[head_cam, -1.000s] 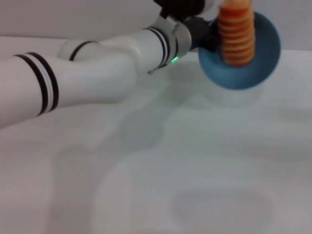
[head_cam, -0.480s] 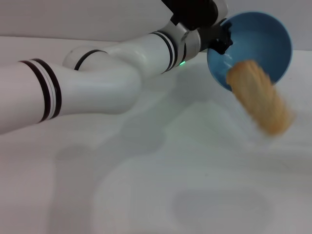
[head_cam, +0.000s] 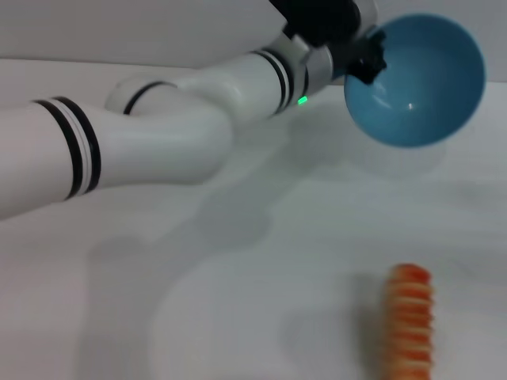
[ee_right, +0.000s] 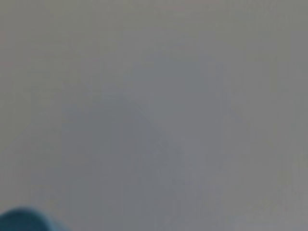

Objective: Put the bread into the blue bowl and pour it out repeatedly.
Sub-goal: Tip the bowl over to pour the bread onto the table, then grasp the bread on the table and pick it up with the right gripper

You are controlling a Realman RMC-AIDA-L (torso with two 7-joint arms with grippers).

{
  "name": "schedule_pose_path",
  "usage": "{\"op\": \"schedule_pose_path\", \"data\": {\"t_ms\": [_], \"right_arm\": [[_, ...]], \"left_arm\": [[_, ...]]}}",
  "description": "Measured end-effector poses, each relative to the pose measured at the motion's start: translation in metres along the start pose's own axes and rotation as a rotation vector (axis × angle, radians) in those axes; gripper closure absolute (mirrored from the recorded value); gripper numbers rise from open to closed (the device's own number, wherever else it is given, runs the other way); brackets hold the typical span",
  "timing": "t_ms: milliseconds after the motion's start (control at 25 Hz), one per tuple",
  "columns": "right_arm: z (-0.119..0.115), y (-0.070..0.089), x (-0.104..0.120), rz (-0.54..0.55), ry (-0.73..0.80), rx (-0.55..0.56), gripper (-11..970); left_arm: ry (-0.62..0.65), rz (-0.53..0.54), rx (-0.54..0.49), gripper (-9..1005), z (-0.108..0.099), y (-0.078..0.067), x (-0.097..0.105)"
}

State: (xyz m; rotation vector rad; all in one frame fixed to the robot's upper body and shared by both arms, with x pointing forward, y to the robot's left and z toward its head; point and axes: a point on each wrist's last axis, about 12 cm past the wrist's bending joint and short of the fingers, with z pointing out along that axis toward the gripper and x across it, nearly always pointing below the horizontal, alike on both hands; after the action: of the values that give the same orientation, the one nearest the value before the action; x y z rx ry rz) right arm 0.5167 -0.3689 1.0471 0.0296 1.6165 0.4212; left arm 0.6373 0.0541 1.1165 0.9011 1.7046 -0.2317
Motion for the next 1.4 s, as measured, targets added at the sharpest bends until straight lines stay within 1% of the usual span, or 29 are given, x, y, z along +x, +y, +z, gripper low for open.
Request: {"op": "schedule_pose_path", "data": {"t_ms": [40, 120, 200, 280, 360, 480, 600, 680, 840, 1040, 1120, 1240, 1320, 1400], "right_arm": [[0.001, 0.002, 0.000, 0.006, 0.019, -0.018, 383], [0.003, 0.004, -0.002, 0.029, 0.064, -0.060, 384], [0.005, 0.006, -0.004, 0.062, 0.143, -0.107, 384], [0.008, 0.007, -0.008, 0.092, 0.260, -0.145, 384], [0.010, 0.010, -0.010, 0.117, 0.392, -0.166, 384], [0.017, 0.020, -0.010, 0.146, 0.562, -0.217, 384], [0.028, 0.036, -0.012, 0.164, 0.645, -0.300, 384], [0.039, 0.047, -0.011, 0.180, 0.706, -0.330, 384], [0.061, 0.067, -0.005, 0.170, 0.850, -0.354, 385], [0.074, 0.088, 0.009, 0.178, 0.963, -0.398, 385], [0.076, 0.093, 0.014, 0.180, 1.009, -0.402, 385], [0.076, 0.097, 0.019, 0.173, 1.103, -0.374, 385], [0.074, 0.096, 0.022, 0.164, 1.156, -0.346, 385], [0.070, 0.092, 0.024, 0.165, 1.182, -0.317, 385]], "left_arm": [[0.008, -0.029, -0.007, 998, 0.000, 0.003, -0.001], [0.056, -0.127, -0.030, 998, 0.001, 0.018, -0.002], [0.120, -0.203, -0.037, 998, 0.001, 0.032, 0.000], [0.164, -0.247, -0.044, 998, 0.000, 0.042, 0.003], [0.188, -0.273, -0.053, 998, -0.001, 0.048, 0.007], [0.213, -0.320, -0.071, 998, -0.004, 0.056, 0.013], [0.227, -0.335, -0.080, 997, -0.005, 0.058, 0.018], [0.235, -0.337, -0.082, 997, -0.005, 0.058, 0.020], [0.244, -0.347, -0.085, 997, -0.005, 0.058, 0.023], [0.251, -0.370, -0.095, 997, -0.008, 0.059, 0.030], [0.251, -0.377, -0.100, 997, -0.009, 0.059, 0.033], [0.253, -0.382, -0.104, 997, -0.010, 0.060, 0.035], [0.254, -0.385, -0.106, 997, -0.011, 0.060, 0.036], [0.253, -0.388, -0.106, 997, -0.011, 0.059, 0.037]]}}
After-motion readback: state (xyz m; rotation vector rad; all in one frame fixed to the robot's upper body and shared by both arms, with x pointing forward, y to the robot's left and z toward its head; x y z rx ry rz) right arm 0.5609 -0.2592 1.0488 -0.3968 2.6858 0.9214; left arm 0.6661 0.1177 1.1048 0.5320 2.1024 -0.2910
